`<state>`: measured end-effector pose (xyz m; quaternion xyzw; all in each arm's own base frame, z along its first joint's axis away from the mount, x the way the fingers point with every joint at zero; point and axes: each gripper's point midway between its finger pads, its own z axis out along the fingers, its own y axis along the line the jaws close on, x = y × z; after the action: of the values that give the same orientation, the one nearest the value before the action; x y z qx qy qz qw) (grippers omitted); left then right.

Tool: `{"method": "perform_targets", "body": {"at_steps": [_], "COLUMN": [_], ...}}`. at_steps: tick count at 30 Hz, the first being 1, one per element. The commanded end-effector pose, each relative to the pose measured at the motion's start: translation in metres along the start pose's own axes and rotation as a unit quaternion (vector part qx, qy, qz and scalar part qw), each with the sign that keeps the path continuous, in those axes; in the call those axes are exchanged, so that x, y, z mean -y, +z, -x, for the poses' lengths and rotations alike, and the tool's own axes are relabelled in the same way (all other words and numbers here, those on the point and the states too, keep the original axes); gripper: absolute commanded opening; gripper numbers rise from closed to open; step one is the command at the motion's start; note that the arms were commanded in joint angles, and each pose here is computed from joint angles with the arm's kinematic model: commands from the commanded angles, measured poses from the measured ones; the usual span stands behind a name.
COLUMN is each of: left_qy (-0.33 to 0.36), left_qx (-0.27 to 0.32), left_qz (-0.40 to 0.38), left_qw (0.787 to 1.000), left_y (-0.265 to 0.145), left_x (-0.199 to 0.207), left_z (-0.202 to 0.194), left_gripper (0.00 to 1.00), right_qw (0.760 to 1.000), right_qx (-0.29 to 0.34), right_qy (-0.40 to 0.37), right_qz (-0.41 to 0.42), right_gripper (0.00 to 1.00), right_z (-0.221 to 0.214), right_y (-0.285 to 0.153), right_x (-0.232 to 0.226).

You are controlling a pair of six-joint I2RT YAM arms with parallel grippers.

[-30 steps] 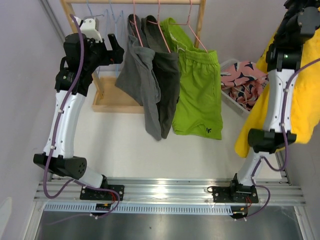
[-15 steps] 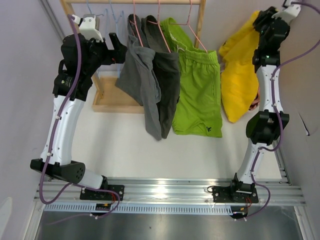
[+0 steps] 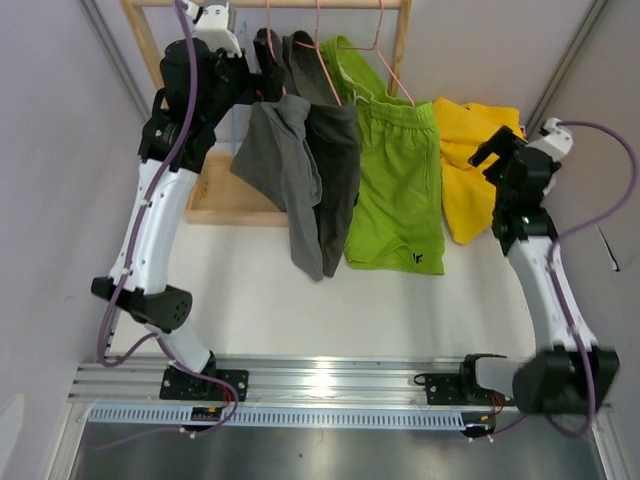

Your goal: Remove the shorts from the hanger

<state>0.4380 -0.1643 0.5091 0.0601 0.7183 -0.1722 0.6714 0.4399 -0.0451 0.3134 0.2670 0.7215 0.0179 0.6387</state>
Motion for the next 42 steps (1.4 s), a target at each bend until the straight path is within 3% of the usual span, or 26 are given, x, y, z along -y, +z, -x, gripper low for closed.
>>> {"method": "perform_targets", "body": {"at_steps": [1,9,11,13,18,19,24,25,30,34,39,42], "left_qy": [-0.009,-0.012,-0.016,-0.021,-0.027,-0.027,-0.029,-0.029,-0.027,-0.025,-0.028,-0.029], "left_qx": [0.006,0.001,-0.001,-0.007,-0.011,-0.010,-0.002,0.000,0.007,0.051,0.114,0.129], "left_qz": [0.030,0.074,0.072,0.074,0.067,0.067,0.065,0.064,0.058,0.052,0.033,0.030], "left_qw": [0.999,0.997,0.997,0.997,0.997,0.997,0.997,0.998,0.998,0.997,0.992,0.991], "left_y": [0.014,0.048,0.054,0.062,0.076,0.077,0.077,0.077,0.069,0.043,0.004,-0.007], "left_x": [-0.008,-0.025,-0.025,-0.026,-0.024,-0.024,-0.022,-0.022,-0.019,-0.013,-0.002,0.000], "left_z": [0.003,-0.015,-0.020,-0.028,-0.038,-0.037,-0.032,-0.031,-0.020,0.020,0.074,0.085], "left_gripper": [0.99,0.99,0.92,0.79,0.59,0.48,0.12,0.00,0.00,0.00,0.00,0.00], "right_qw": [0.993,0.987,0.987,0.987,0.987,0.986,0.986,0.985,0.983,0.974,0.947,0.923], "right_qx": [0.112,0.139,0.132,0.128,0.117,0.115,0.112,0.113,0.113,0.131,0.151,0.142], "right_qy": [0.027,0.046,0.046,0.047,0.051,0.052,0.051,0.051,0.049,0.048,0.044,0.019], "right_qz": [0.037,0.069,0.081,0.087,0.101,0.105,0.115,0.116,0.138,0.180,0.280,0.358], "right_gripper": [0.99,0.99,0.99,1.00,0.99,0.99,0.98,0.98,0.97,0.97,0.96,0.98], "right_z": [0.073,0.088,0.086,0.084,0.078,0.077,0.076,0.076,0.079,0.093,0.120,0.125], "right_y": [-0.086,-0.174,-0.180,-0.186,-0.191,-0.192,-0.193,-0.194,-0.202,-0.217,-0.245,-0.256], "right_x": [-0.004,0.008,0.006,0.006,0.003,0.002,-0.002,-0.003,-0.010,-0.026,-0.066,-0.103]}}
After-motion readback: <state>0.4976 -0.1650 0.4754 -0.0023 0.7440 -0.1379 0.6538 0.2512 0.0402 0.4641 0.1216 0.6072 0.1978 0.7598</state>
